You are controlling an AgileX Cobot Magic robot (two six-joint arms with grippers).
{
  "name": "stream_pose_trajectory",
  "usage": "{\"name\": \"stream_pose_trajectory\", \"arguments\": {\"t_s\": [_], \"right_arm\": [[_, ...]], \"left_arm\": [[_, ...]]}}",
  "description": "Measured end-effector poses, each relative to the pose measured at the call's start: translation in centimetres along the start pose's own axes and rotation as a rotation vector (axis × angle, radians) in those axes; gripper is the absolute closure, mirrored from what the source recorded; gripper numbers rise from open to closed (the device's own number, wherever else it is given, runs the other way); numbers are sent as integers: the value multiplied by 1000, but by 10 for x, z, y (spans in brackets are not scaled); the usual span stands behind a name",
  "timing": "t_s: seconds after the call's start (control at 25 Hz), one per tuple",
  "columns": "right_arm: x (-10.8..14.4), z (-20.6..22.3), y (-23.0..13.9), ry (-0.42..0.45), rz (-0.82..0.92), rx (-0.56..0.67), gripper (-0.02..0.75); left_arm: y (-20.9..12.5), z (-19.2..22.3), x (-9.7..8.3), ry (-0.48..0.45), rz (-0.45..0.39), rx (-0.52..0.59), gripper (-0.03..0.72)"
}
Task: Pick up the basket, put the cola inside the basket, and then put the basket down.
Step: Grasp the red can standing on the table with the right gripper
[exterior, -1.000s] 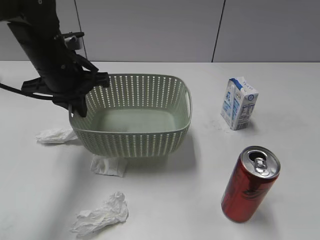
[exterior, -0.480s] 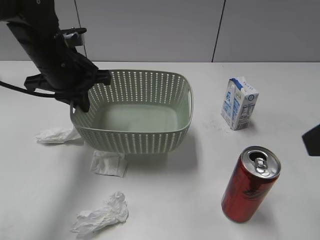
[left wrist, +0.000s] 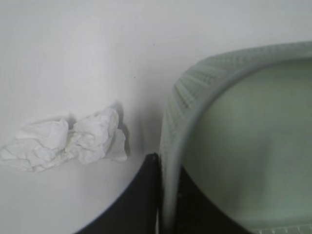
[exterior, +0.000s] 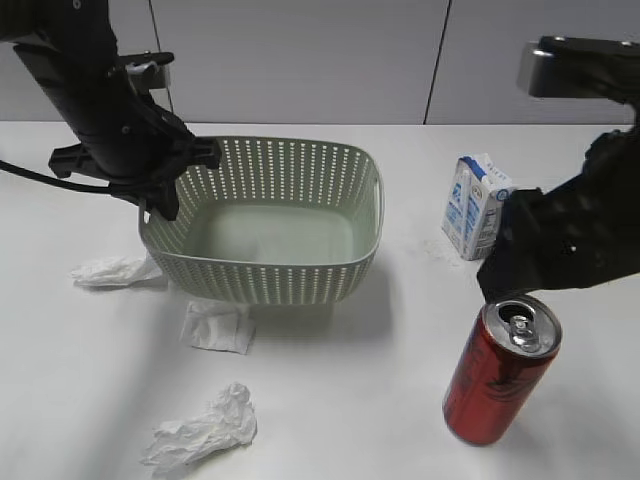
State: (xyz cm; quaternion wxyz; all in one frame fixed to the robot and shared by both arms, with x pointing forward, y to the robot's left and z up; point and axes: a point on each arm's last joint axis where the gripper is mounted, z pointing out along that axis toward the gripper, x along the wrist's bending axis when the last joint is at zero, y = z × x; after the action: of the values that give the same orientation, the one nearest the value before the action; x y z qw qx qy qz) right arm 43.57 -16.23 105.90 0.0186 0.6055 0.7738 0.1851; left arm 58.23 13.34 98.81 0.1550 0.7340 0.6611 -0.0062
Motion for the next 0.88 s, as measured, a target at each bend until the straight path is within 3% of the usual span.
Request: {"name": "stream_pose_trajectory", "arguments": {"t_s": [0.36,0.88], "right_arm": [[-2,44,10,-63,17,120,101],[-8,62,-1,-106,58,213,101]], "left_arm": [[1,0,1,10,11,-7,686],[1,0,1,8,10,-6,686]]}}
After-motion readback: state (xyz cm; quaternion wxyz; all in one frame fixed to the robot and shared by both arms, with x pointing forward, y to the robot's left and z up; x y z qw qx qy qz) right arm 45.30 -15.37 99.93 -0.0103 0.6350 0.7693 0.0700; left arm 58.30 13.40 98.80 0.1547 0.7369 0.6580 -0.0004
